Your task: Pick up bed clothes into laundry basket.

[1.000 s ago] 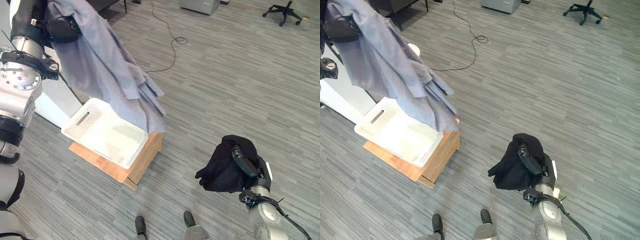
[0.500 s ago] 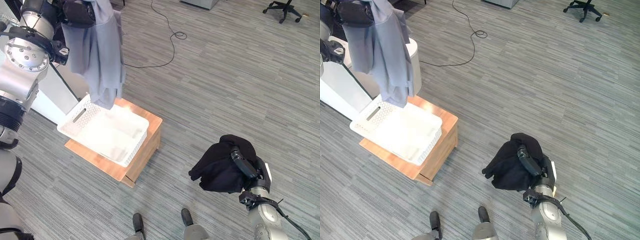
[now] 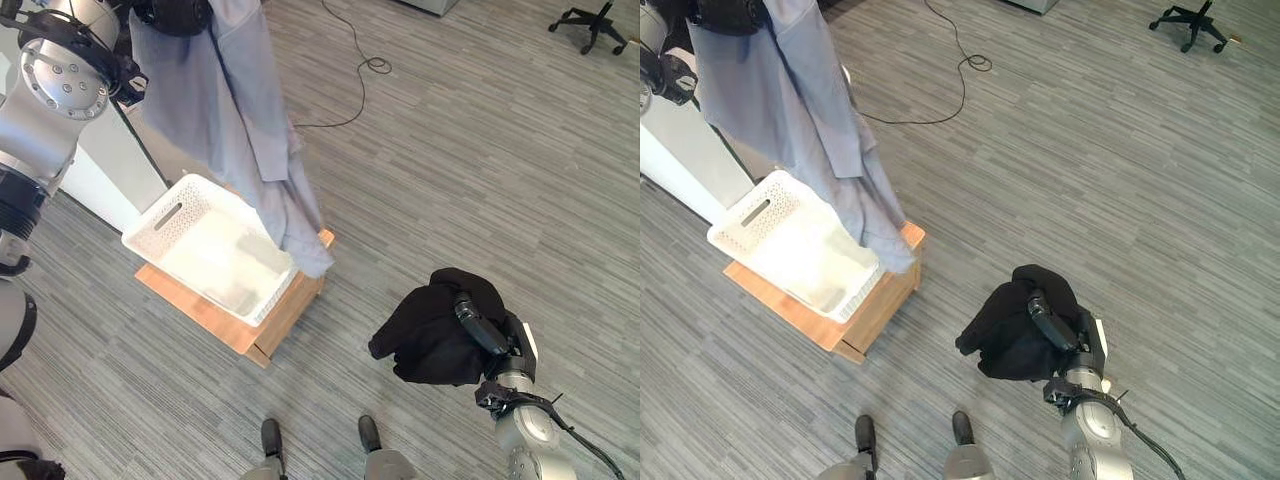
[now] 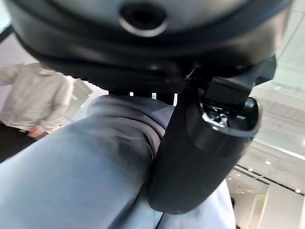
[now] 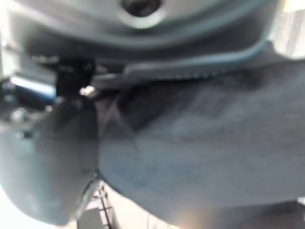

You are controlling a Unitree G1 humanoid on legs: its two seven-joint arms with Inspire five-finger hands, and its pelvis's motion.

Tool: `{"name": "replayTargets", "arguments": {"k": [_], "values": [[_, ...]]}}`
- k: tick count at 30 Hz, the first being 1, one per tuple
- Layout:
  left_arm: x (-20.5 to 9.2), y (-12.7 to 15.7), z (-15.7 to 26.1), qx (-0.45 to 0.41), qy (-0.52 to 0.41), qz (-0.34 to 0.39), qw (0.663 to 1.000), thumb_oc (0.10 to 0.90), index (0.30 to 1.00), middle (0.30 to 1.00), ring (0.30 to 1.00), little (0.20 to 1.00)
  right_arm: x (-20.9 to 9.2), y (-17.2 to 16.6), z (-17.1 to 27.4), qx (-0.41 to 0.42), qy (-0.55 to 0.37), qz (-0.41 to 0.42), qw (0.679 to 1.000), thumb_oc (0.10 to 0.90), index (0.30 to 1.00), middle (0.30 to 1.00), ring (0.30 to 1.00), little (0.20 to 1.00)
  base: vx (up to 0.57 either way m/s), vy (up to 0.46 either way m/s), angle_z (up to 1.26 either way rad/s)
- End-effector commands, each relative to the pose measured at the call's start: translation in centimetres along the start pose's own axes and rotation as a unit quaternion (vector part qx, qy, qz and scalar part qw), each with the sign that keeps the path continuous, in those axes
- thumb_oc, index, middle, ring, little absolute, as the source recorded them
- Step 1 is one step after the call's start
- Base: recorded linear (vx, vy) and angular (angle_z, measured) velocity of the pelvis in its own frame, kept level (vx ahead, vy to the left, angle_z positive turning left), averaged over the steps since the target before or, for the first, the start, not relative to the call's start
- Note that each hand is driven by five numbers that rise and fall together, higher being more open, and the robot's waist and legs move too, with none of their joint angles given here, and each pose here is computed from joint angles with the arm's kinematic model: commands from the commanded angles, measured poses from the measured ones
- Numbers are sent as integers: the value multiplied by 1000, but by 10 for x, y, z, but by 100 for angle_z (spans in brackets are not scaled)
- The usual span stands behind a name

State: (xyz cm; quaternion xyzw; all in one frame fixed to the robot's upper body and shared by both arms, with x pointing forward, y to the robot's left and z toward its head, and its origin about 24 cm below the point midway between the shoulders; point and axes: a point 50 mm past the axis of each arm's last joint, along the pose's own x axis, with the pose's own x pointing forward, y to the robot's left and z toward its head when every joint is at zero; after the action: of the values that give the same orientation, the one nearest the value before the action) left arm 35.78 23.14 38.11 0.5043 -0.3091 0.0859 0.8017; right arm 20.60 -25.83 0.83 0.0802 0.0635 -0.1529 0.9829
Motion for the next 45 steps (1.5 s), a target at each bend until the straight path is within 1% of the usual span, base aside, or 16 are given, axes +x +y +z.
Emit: {"name": "replayTargets", "arguments": {"k": [1,2,5,10,11,14,16,17,18,20,22,23,31,36,41,45], "values": [[15,85,51,14,-89,137,987,400,300,300,300,300,11,-14,57,-35,-131,8,991,400,300,300,300,300,0,0,0],[13,86,50,19,-89,138,986,400,300,300,300,300,10,-14,55,-37,-128,8,991,400,300,300,300,300,0,0,0],[10,78,50,52,-97,107,988,400,300,300,300,300,10,-16,57,-42,-130,7,991,400,300,300,300,300,-18,1,3],[4,69,51,109,-107,77,985,400,300,300,300,300,10,-18,58,-44,-132,6,990,400,300,300,300,300,-28,0,4],[4,69,51,109,-107,77,985,400,300,300,300,300,10,-18,58,-44,-132,6,990,400,300,300,300,300,-40,-13,4],[2,58,41,180,-91,49,978,400,300,300,300,300,11,-19,61,-50,-136,7,989,400,300,300,300,300,-45,-24,4],[2,54,39,205,-86,44,974,400,300,300,300,300,13,-18,63,-52,-140,9,989,400,300,300,300,300,-51,-12,7],[2,46,34,229,-80,31,970,400,300,300,300,300,14,-16,66,-52,-146,12,988,400,300,300,300,300,-51,-6,7],[2,46,34,229,-80,31,970,400,300,300,300,300,14,-16,66,-53,-146,12,988,400,300,300,300,300,-57,-11,6],[1,38,25,256,-68,17,964,400,300,300,300,300,15,-13,69,-54,-152,18,987,400,300,300,300,300,-40,-4,2],[0,30,16,271,-51,1,961,400,300,300,300,300,16,-10,71,-52,-157,23,986,400,300,300,300,300,-47,-1,-2],[0,21,6,284,-33,-13,958,400,300,300,300,300,17,-7,74,-52,-161,30,985,400,300,300,300,300,-32,1,-3],[-2,-2,-18,294,14,-37,955,400,300,300,300,300,18,0,76,-47,-167,47,984,400,300,300,300,300,-21,4,-4],[-3,-17,-29,340,31,-63,938,400,300,300,300,300,19,6,76,-51,-167,56,983,400,300,300,300,300,-6,-1,-3],[-10,-38,-39,364,38,-98,926,400,300,300,300,300,20,12,78,-52,-171,65,982,400,300,300,300,300,-1,-3,-7],[-17,-52,-45,375,36,-122,918,400,300,300,300,300,21,10,77,-53,-170,60,982,400,300,300,300,300,0,1,-1]]}}
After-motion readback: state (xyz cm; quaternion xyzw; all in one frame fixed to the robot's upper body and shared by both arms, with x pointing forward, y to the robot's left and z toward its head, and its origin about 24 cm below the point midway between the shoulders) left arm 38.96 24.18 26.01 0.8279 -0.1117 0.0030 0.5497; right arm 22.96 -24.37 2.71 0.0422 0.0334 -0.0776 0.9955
